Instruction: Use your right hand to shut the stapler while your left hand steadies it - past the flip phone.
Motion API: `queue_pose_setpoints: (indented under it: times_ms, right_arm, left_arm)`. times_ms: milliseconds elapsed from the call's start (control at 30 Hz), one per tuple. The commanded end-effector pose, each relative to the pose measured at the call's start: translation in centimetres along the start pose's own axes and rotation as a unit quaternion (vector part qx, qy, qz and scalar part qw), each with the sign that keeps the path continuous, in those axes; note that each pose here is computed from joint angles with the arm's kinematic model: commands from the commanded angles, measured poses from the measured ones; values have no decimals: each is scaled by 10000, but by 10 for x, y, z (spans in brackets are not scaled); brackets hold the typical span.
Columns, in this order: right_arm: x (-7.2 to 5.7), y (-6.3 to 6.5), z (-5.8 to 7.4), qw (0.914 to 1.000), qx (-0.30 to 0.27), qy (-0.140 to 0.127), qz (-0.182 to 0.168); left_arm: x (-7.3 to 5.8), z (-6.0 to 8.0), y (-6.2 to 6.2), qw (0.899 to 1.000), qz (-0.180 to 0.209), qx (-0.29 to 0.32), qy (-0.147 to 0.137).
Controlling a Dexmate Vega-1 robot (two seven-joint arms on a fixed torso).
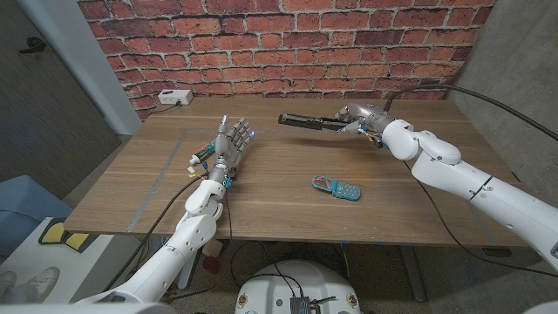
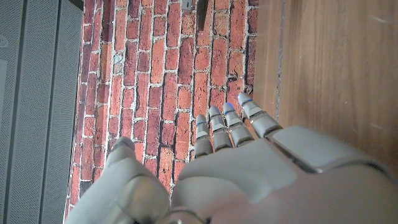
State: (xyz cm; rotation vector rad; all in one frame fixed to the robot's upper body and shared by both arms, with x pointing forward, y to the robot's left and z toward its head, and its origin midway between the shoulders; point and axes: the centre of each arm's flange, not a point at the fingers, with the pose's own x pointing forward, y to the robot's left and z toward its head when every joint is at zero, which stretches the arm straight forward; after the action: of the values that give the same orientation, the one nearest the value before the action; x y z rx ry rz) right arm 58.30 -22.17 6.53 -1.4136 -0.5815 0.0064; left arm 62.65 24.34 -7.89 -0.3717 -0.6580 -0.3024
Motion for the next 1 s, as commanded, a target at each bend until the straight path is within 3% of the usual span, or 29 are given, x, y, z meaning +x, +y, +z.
queue_pose_setpoints:
  times_ms: [33,367,867,1000]
  right_arm:
    - [-7,-9,2,10000,-63,12,-31]
    - [-9,-15,8,9999,-166,-44,-11]
    - [-12,-27,23,9993,-299,-197,62]
    - [-11,-29,25,9992,-278,-255,123]
  left_arm:
    - [-5,5,-6,9999,-108,31,-113]
    - [-7,15,-8,9992,-45,302,-269]
    - [-11,22,-11,9961,-303,807,-176]
    - [-15,27,-16,9902,49,1338,-391]
